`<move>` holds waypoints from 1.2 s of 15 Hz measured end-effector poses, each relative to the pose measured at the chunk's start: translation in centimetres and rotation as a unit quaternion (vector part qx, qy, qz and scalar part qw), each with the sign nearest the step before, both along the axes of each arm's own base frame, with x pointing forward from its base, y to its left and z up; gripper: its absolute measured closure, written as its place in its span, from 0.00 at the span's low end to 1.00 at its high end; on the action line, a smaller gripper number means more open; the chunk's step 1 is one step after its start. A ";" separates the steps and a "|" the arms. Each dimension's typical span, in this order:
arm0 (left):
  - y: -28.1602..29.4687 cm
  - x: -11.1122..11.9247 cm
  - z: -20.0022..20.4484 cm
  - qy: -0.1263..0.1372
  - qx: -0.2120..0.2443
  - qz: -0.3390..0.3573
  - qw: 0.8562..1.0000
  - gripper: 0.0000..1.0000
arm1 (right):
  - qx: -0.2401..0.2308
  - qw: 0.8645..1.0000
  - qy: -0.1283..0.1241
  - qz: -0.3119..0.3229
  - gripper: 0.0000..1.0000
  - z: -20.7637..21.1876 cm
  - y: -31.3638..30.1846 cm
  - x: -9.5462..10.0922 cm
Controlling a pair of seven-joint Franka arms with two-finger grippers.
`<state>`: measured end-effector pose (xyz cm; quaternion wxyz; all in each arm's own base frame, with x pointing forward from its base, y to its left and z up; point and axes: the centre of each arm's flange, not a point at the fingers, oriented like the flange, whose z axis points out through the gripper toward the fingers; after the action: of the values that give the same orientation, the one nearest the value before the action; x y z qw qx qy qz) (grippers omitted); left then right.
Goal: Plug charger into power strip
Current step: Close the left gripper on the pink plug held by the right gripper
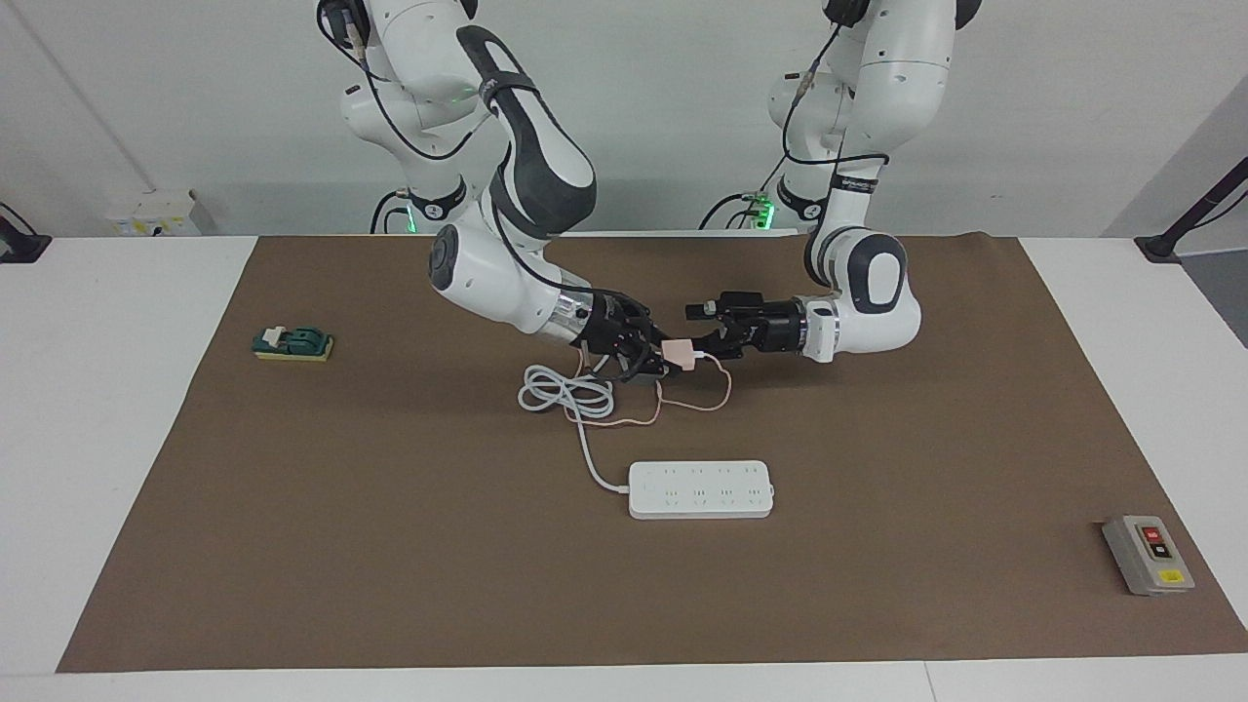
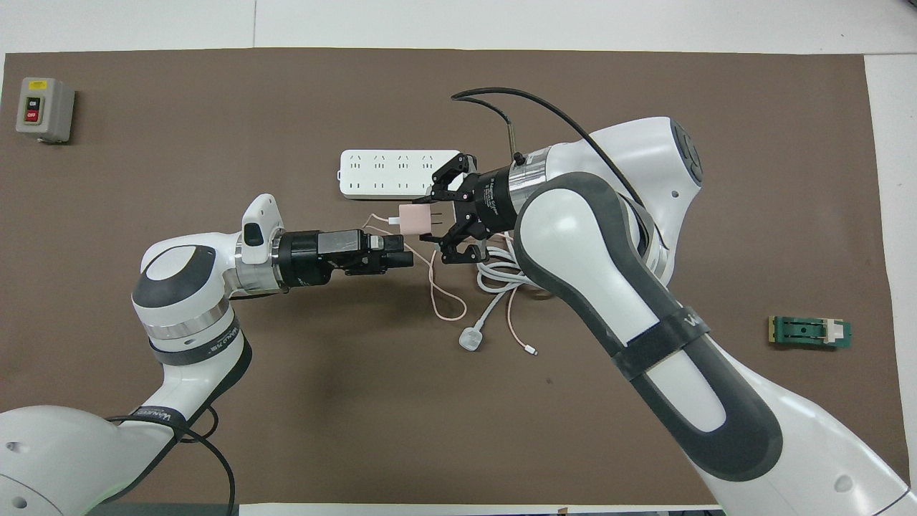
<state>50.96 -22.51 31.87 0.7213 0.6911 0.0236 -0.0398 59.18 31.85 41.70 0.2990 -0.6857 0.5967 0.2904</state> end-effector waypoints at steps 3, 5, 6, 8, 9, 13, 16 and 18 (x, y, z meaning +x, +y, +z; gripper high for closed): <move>0.8 0.5 0.2 0.000 0.000 0.008 1.000 0.00 | 0.000 1.000 0.001 0.000 0.50 -0.1 0.0 0.0; 1.2 0.8 0.4 0.000 0.000 0.013 1.000 0.00 | 0.000 1.000 0.001 0.000 0.50 -0.1 0.0 0.0; 1.3 1.0 0.4 0.003 0.000 0.015 1.000 0.00 | 0.000 1.000 0.001 0.000 0.50 -0.1 0.0 0.0; 1.3 1.3 0.7 0.004 0.003 0.017 1.000 0.00 | 0.000 1.000 0.001 0.000 0.50 -0.1 0.0 0.0; 1.3 1.4 0.8 0.003 0.004 0.018 1.000 0.00 | 0.000 1.000 0.001 0.000 0.50 -0.1 0.0 0.0; 1.1 2.2 1.5 0.000 0.015 0.028 0.999 0.00 | 0.000 1.000 0.001 0.000 0.50 -0.1 0.0 0.0; 0.7 2.7 2.0 -0.001 0.020 0.030 0.999 0.00 | 0.000 1.000 0.001 0.000 0.50 -0.1 0.0 0.0; 0.4 2.8 2.0 -0.002 0.022 0.030 0.999 0.00 | 0.000 1.000 0.001 0.000 0.50 -0.1 0.0 0.0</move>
<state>53.75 -22.08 33.87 0.7067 0.7060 0.0438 -0.0167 59.16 31.89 41.62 0.2984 -0.6858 0.5968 0.2908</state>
